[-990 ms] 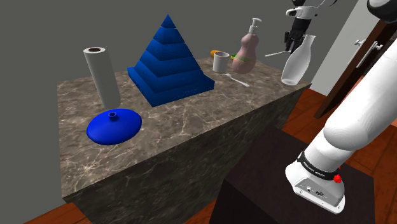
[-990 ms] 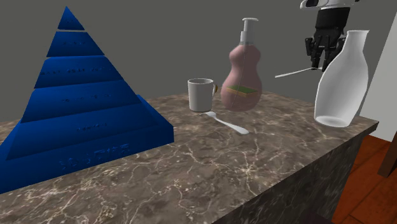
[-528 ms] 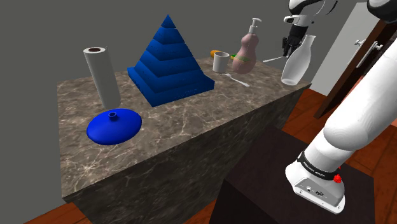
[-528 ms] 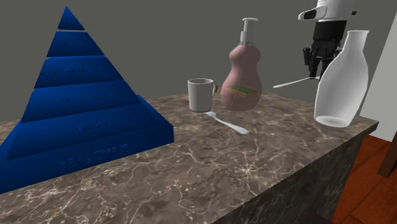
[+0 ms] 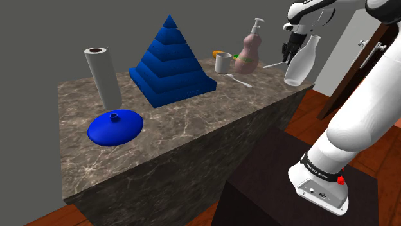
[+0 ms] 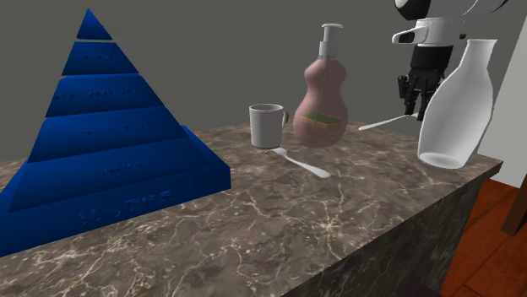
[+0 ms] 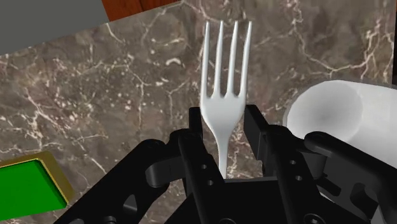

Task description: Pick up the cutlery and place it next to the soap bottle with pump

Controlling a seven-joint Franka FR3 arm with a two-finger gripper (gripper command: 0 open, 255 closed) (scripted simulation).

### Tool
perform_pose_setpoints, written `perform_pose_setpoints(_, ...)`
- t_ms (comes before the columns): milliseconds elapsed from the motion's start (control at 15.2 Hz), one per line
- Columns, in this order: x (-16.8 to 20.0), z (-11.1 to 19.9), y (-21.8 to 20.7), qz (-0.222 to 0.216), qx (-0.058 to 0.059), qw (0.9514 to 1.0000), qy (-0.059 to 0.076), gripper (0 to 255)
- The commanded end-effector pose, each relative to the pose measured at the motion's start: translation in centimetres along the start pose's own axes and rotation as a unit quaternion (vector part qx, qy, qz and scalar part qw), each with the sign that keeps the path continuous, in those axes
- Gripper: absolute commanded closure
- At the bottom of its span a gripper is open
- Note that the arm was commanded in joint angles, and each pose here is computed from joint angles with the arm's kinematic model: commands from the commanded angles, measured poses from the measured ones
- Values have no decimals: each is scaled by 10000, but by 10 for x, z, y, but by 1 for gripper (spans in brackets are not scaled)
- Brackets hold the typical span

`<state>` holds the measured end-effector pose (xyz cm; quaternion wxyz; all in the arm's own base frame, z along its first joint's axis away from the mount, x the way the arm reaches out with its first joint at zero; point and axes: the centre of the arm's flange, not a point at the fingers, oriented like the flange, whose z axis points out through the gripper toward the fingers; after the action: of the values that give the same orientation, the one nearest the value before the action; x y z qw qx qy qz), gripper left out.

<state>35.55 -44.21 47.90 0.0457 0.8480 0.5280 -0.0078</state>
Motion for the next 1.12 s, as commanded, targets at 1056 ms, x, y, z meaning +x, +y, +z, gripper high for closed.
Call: perform_pose_setpoints(1056, 7, 63, -11, 11, 258, 9996, 94, 255)
